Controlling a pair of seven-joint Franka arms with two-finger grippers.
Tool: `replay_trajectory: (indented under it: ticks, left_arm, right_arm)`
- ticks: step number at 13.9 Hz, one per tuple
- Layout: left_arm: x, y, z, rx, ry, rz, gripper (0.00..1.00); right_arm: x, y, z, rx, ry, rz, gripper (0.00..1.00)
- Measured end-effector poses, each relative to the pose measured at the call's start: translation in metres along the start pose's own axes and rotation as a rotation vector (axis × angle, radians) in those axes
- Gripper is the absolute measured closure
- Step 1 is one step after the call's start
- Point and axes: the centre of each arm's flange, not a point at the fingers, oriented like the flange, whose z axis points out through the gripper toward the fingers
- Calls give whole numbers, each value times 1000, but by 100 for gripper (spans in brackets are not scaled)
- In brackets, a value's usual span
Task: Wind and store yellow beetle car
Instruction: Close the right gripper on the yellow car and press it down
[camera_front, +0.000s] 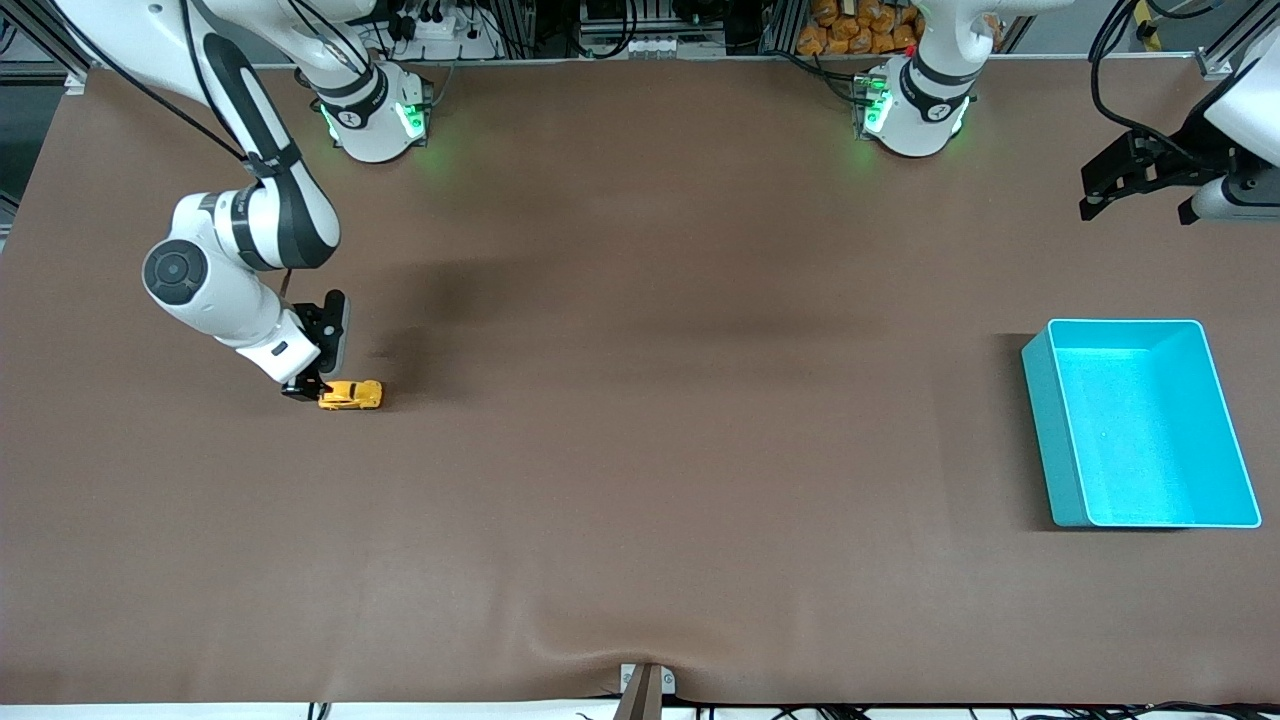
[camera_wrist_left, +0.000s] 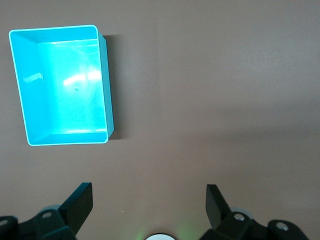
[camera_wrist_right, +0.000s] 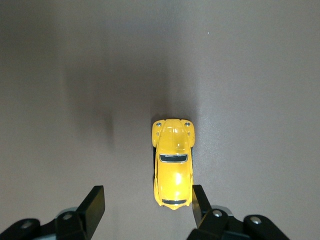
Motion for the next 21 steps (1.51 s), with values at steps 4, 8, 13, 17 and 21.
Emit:
replay_trajectory:
  ticks: [4, 8, 13, 17, 21]
  left_arm:
    - [0, 0, 0, 0, 0, 0, 0]
    - [0, 0, 0, 0, 0, 0, 0]
    - [0, 0, 0, 0, 0, 0, 0]
    - [0, 0, 0, 0, 0, 0, 0]
    - [0, 0, 0, 0, 0, 0, 0]
  right_arm:
    - [4, 3, 17, -14, -1, -13, 20]
    - [11, 4, 26, -15, -1, -11, 20]
    - [7, 7, 36, -18, -6, -3, 21]
    - [5, 10, 39, -24, -8, 0, 29]
    - [5, 11, 48, -30, -12, 0, 41]
